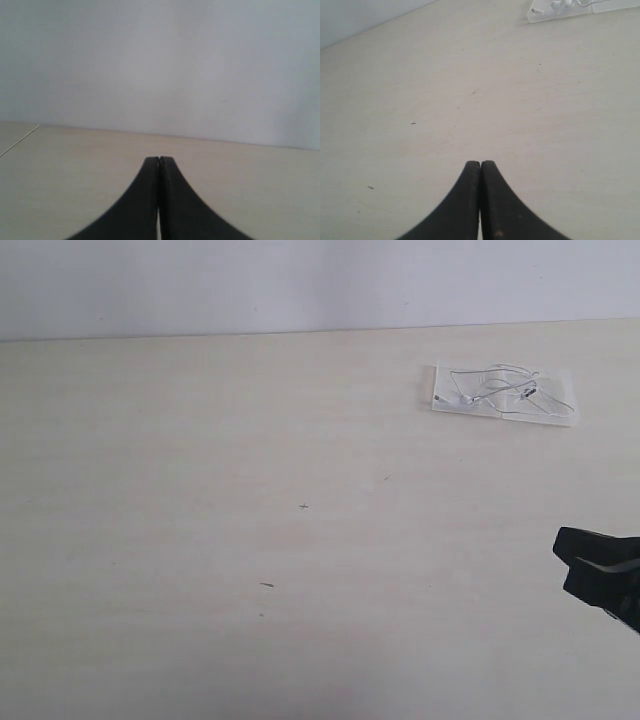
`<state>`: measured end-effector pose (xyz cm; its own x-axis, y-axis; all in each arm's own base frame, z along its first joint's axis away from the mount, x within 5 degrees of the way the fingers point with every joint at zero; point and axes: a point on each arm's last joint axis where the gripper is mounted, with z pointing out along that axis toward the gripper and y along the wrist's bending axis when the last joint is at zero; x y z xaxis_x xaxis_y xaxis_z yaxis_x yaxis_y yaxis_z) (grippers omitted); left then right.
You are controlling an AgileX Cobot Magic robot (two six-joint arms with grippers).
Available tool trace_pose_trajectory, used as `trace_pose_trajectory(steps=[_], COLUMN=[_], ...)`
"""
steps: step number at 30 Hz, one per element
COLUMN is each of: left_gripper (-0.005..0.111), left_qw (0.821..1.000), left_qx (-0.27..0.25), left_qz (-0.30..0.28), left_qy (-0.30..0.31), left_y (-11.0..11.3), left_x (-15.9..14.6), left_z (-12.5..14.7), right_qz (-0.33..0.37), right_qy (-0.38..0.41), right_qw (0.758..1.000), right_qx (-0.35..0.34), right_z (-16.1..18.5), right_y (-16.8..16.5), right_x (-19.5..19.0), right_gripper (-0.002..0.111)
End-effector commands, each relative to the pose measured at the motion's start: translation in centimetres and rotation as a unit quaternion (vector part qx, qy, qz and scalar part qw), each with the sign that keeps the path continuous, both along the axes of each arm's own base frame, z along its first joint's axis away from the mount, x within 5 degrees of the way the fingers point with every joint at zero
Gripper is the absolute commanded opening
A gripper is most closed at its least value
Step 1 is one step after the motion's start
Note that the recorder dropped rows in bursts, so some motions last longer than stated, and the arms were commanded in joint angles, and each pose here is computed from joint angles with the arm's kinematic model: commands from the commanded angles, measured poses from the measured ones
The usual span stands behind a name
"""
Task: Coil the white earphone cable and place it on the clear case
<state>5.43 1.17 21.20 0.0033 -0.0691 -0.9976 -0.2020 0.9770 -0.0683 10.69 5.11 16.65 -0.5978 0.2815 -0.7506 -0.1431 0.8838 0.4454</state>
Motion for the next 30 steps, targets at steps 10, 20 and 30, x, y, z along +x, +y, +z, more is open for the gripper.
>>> trace_pose_trajectory(steps=[10, 20, 30], left_gripper=[0.0, 0.0, 0.0], left_qw=[0.989, 0.986, 0.986], left_qx=[0.016, 0.045, 0.045], left_qz=[0.075, 0.081, 0.081], left_qy=[0.129, 0.136, 0.136], left_y=[1.1, 1.3, 1.3], left_x=[-0.5, -0.6, -0.6], left_z=[-2.9, -2.9, -2.9], right_qz=[0.002, 0.002, 0.034], right_qy=[-0.01, -0.01, -0.032], right_qw=[1.0, 1.0, 0.998], right_qx=[0.002, 0.002, -0.047], right_z=[0.1, 0.1, 0.1], right_y=[0.0, 0.0, 0.0], right_x=[0.0, 0.0, 0.0], right_gripper=[0.0, 0.0, 0.0])
